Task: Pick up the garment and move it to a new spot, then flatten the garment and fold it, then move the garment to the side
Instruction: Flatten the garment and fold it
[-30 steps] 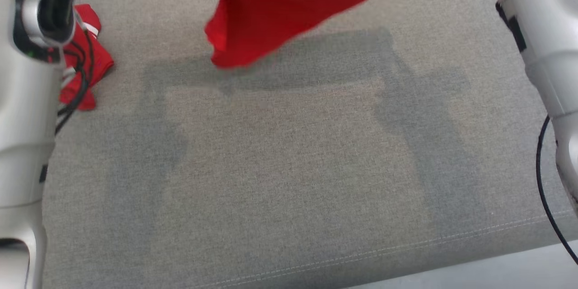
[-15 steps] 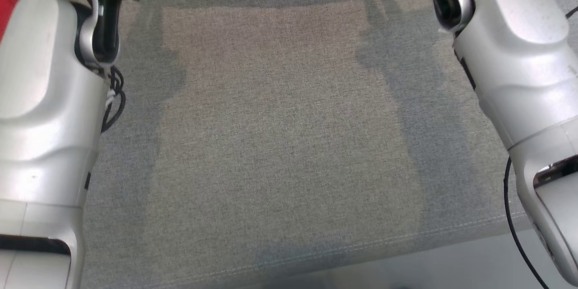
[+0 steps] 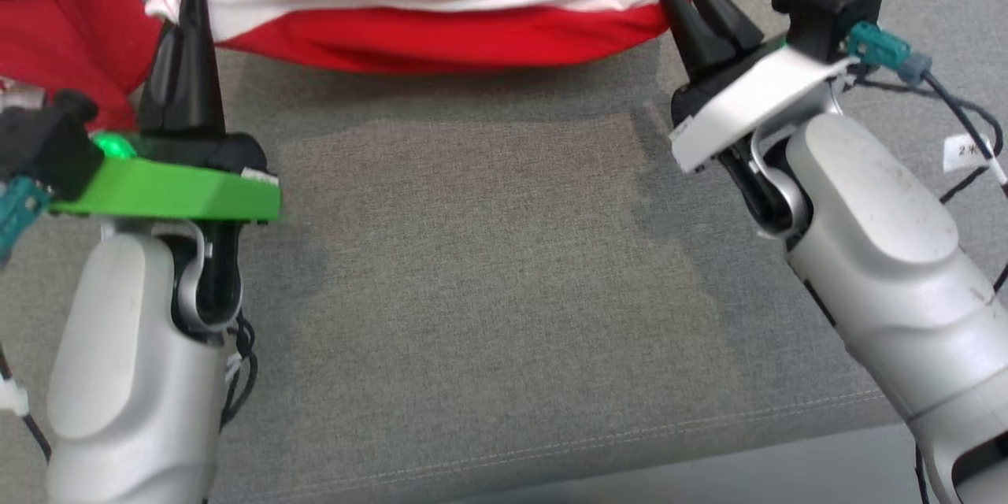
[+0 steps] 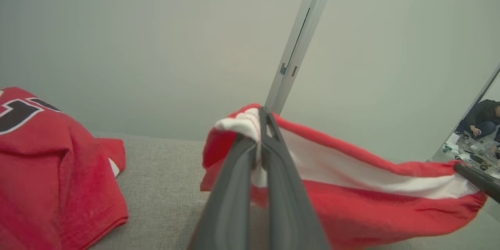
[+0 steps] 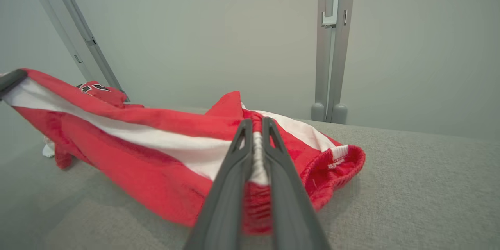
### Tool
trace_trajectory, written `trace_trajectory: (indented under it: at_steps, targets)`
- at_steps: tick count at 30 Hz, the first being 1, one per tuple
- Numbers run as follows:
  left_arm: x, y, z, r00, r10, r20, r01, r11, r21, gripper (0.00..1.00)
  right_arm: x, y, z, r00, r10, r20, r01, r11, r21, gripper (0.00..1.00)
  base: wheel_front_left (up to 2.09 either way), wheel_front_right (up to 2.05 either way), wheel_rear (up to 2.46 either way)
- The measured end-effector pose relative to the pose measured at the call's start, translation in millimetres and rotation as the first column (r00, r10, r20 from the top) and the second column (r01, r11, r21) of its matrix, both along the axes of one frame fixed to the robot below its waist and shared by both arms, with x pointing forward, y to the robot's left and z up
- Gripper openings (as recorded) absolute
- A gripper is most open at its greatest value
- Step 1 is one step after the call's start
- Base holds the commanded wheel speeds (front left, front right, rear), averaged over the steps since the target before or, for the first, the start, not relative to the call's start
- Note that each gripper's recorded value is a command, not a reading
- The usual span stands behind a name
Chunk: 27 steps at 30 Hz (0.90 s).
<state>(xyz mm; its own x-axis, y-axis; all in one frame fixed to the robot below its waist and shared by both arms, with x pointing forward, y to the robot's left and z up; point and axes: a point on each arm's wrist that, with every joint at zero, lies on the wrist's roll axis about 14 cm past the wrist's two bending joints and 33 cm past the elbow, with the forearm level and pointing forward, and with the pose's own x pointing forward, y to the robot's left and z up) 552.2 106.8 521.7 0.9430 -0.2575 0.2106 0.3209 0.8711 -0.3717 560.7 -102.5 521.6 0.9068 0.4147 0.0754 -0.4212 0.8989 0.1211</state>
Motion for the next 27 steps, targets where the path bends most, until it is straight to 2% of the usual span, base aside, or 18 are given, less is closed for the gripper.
trace_trajectory:
  at_steps: [11, 19, 27]
  targets:
    - [-95, 19, 14, 0.996, 0.086, 0.028, -0.086, 0.996, -0.008, 0.00, -91, 6, -3, 0.998, 0.062, 0.001, -0.062, 0.997, 0.050, 0.00, 0.00, 0.00, 0.00]
    - [-166, 20, 19, 0.995, 0.100, 0.016, -0.100, 0.995, 0.029, 0.00, -157, 5, -24, 0.995, 0.060, -0.085, -0.051, 0.992, 0.112, 0.00, 0.00, 0.00, 0.00]
    - [-202, 24, 27, 0.993, 0.112, 0.020, -0.113, 0.993, 0.037, 0.00, -198, 7, -40, 0.984, 0.093, -0.153, -0.075, 0.991, 0.115, 0.00, 0.00, 0.00, 0.00]
